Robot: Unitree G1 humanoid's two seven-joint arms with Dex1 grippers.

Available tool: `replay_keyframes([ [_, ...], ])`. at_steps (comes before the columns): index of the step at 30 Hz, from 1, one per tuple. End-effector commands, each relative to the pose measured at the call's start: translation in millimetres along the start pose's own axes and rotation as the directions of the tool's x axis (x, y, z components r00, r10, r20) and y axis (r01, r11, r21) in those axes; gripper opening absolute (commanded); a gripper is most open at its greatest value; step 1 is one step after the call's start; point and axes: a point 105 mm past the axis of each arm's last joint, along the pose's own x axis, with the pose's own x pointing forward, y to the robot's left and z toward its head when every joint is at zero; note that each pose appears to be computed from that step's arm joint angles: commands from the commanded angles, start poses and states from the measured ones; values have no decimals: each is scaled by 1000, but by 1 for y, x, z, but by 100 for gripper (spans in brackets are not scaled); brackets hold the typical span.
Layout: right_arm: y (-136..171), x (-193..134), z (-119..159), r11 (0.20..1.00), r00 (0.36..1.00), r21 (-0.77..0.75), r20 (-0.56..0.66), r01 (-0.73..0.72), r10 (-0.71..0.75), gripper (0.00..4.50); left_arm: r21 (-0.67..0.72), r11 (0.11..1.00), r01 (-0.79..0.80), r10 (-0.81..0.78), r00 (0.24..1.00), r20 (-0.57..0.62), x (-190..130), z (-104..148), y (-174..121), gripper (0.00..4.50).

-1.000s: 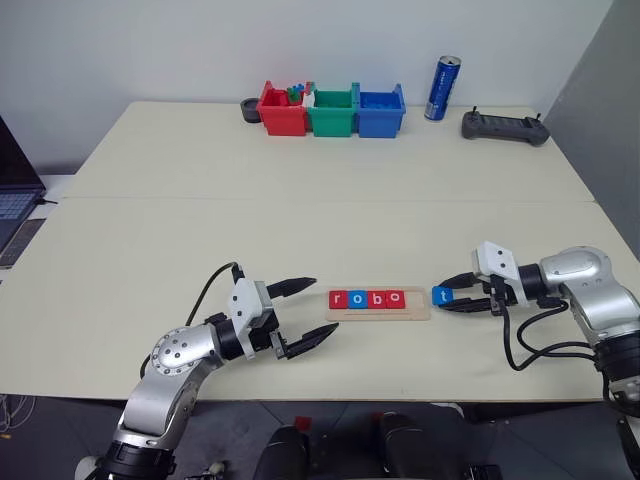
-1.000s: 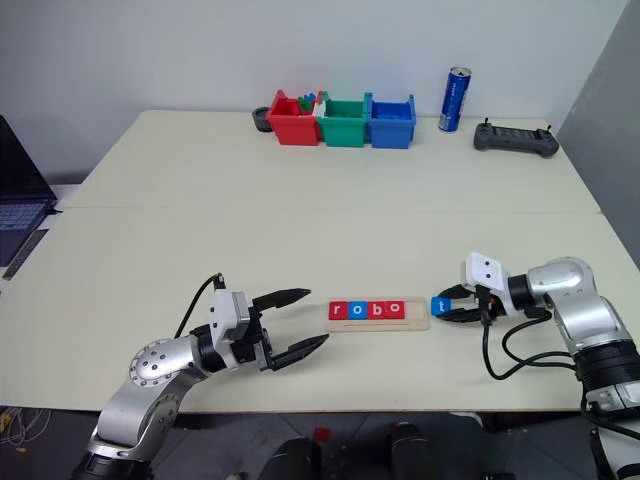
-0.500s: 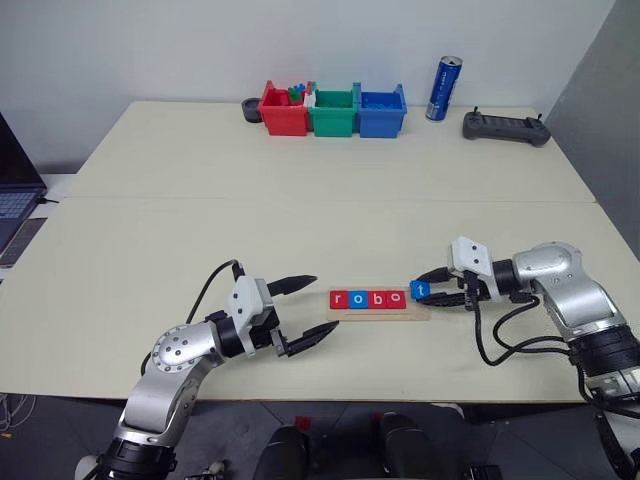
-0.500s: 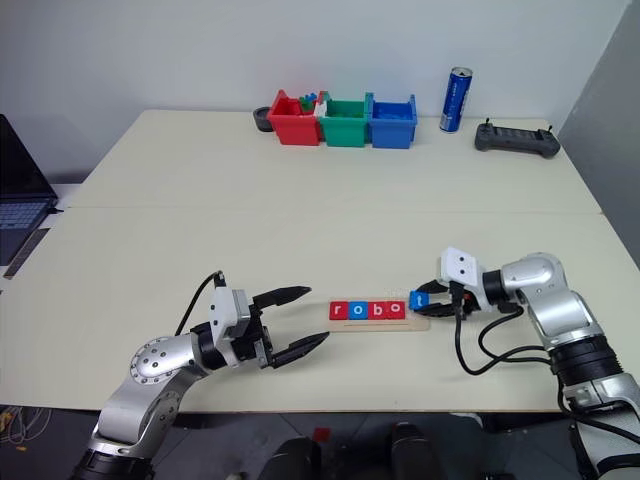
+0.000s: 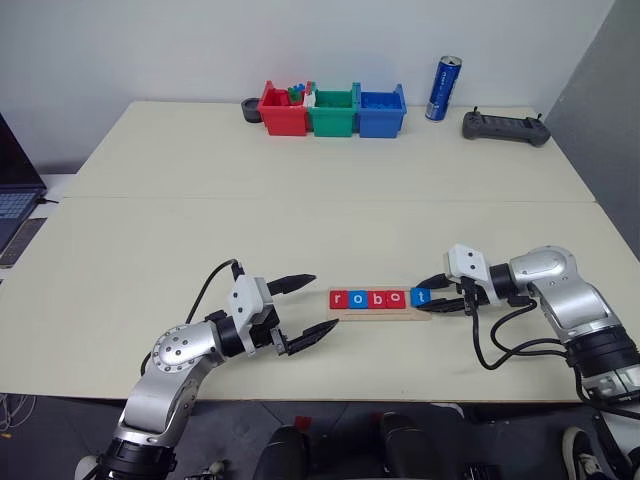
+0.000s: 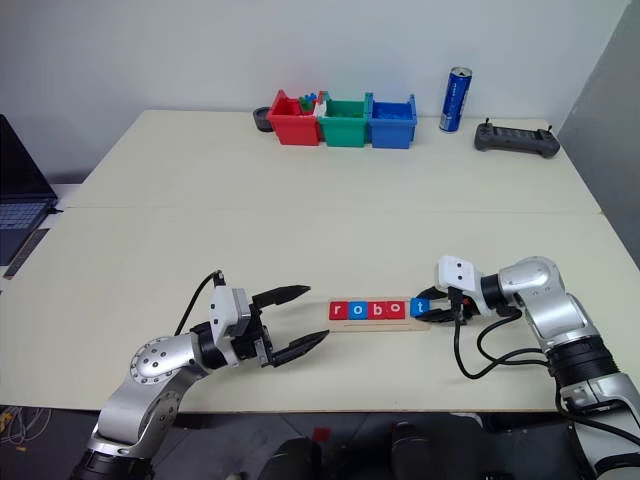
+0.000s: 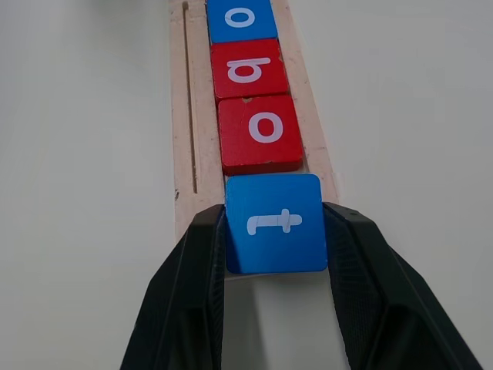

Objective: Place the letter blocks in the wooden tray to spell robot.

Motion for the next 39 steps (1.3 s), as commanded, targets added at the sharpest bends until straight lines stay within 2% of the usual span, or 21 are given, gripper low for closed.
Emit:
replay_keyframes([
  [1, -5, -2, 10, 999, 1000, -51, 12, 7, -7, 146, 38, 999, 4, -5, 1000, 15, 1, 10, -1, 450],
  [13, -5, 0, 9, 999, 1000, -42, 7, -7, 8, 146, 37, 999, -2, 1, 1000, 12, 1, 11, 0, 450],
  [21, -9, -5, 13, 1000, 1000, -31, 17, 4, -4, 426, 36, 999, 1, -1, 1000, 14, 3, 11, 0, 450],
  [22, -10, -6, 14, 1000, 1000, -29, 19, 10, -9, 446, 36, 999, 1, -1, 1000, 14, 3, 11, 0, 450],
  [28, -13, -20, 19, 999, 998, 4, 44, 51, -51, 446, 35, 999, -1, 1, 1000, 14, 3, 11, 2, 450],
  [33, -12, -30, 9, 996, 996, 19, 18, 87, -87, 446, 34, 999, 1, -2, 1000, 11, 3, 9, 1, 450],
  [36, -14, -34, 6, 995, 995, 28, 13, 96, -96, 394, 33, 999, 4, -5, 1000, 11, 3, 9, 1, 450],
  [39, -14, -34, 3, 994, 995, 24, 2, 103, -103, 291, 34, 999, 10, -10, 1000, 11, 3, 9, 1, 450],
])
